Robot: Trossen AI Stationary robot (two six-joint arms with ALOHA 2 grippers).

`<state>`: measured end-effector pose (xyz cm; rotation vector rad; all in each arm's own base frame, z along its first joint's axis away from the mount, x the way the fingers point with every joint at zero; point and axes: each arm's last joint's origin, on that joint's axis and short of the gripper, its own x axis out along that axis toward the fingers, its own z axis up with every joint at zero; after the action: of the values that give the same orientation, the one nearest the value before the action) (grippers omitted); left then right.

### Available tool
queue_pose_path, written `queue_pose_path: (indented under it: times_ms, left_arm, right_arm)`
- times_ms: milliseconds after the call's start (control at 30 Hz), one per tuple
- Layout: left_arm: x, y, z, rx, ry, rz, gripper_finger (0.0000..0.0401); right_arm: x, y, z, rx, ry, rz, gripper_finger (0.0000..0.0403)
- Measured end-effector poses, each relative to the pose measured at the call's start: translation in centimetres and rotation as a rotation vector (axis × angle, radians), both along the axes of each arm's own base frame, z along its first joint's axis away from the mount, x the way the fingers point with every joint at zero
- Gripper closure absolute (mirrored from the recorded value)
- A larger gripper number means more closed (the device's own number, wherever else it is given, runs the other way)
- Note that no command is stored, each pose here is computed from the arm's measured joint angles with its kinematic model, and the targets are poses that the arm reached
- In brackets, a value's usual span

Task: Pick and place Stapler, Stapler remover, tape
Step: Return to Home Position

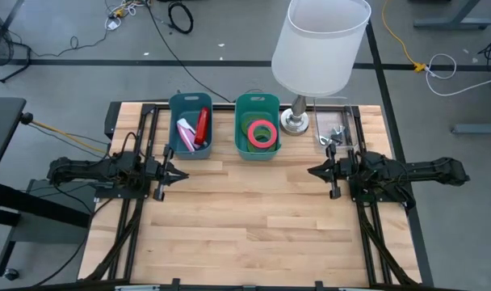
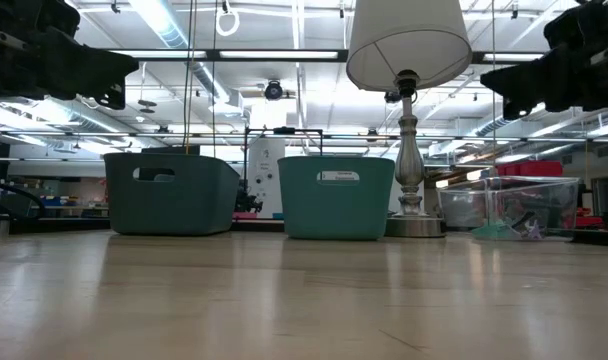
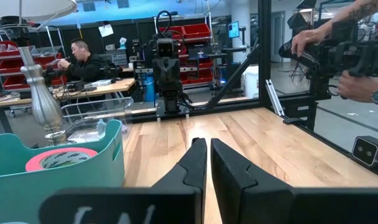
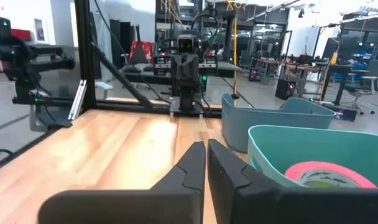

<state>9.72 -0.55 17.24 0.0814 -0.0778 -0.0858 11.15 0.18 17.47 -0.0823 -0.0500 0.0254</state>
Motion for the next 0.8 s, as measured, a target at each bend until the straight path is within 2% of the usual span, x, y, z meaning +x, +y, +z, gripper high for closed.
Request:
queue_pose_path:
  times_ms: [400, 800]
  left_arm:
    - [0.0, 0.0, 0.0, 0.0, 0.0, 0.0, 0.0376]
    - [0.0, 0.0, 0.0, 0.0, 0.0, 0.0, 0.0376]
  right_arm:
    - [-0.7, -0.1, -1.4, -0.056, 0.133, -0.025, 0.0382]
    - [-1.3, -0.1, -0.7, -0.08, 0.054, -0.028, 0.0382]
